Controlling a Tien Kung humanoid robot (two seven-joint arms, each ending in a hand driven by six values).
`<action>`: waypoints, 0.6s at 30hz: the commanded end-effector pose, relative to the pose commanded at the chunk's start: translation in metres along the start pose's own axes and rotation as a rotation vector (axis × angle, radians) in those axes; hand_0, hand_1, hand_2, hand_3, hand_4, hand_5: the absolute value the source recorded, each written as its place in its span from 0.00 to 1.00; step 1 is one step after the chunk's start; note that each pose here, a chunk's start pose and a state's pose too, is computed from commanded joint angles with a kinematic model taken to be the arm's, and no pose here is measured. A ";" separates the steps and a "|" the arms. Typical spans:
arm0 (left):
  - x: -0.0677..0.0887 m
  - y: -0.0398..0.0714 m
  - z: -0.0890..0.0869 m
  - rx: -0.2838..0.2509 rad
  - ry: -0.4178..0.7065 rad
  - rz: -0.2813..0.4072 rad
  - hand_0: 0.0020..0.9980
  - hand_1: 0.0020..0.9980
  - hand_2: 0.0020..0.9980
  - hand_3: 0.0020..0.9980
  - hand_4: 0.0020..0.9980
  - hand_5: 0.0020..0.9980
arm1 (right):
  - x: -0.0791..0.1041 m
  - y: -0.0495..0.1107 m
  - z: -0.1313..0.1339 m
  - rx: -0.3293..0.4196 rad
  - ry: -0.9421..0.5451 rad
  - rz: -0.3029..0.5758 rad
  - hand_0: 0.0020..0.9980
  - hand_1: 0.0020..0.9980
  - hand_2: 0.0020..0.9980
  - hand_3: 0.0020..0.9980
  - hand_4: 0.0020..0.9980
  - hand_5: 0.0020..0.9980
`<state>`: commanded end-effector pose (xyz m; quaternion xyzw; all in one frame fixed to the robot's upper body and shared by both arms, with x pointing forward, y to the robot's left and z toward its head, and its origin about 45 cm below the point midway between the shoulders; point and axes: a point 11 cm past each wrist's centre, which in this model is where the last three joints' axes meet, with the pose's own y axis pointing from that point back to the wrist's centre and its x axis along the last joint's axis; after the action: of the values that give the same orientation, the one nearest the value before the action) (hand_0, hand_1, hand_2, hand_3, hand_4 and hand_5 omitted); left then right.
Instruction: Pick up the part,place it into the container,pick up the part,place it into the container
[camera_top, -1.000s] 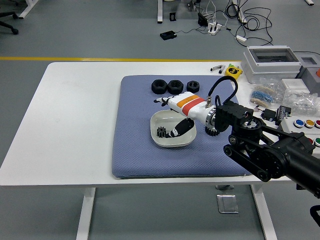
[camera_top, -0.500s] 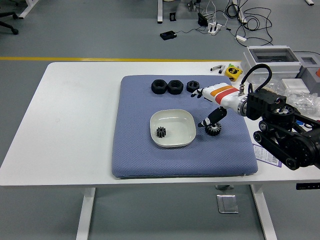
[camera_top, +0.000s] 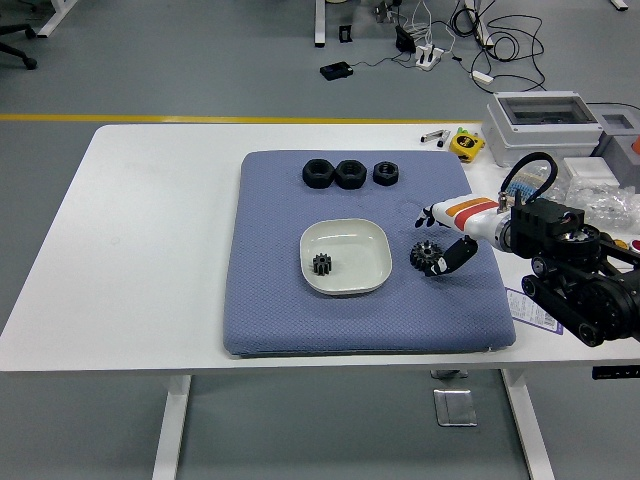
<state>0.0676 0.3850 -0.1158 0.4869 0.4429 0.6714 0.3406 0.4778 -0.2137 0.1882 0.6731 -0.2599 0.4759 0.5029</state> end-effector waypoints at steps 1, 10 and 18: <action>0.000 0.000 0.000 0.000 -0.001 -0.001 0.51 0.53 0.67 0.60 0.59 0.56 | -0.003 -0.001 0.000 -0.003 -0.008 -0.006 0.60 0.66 0.72 0.77 1.00 0.29; -0.001 0.000 0.002 -0.003 0.000 -0.004 0.52 0.54 0.67 0.60 0.59 0.56 | -0.011 -0.003 -0.002 0.004 -0.031 -0.002 0.52 0.62 0.67 0.61 0.88 0.34; -0.001 0.001 0.004 -0.007 0.000 -0.004 0.51 0.54 0.67 0.60 0.59 0.56 | -0.010 -0.002 0.004 -0.016 -0.042 0.018 0.36 0.50 0.55 0.52 0.80 0.36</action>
<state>0.0714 0.3847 -0.1153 0.4849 0.4416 0.6721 0.3436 0.4764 -0.2177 0.1782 0.6764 -0.2802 0.4642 0.4984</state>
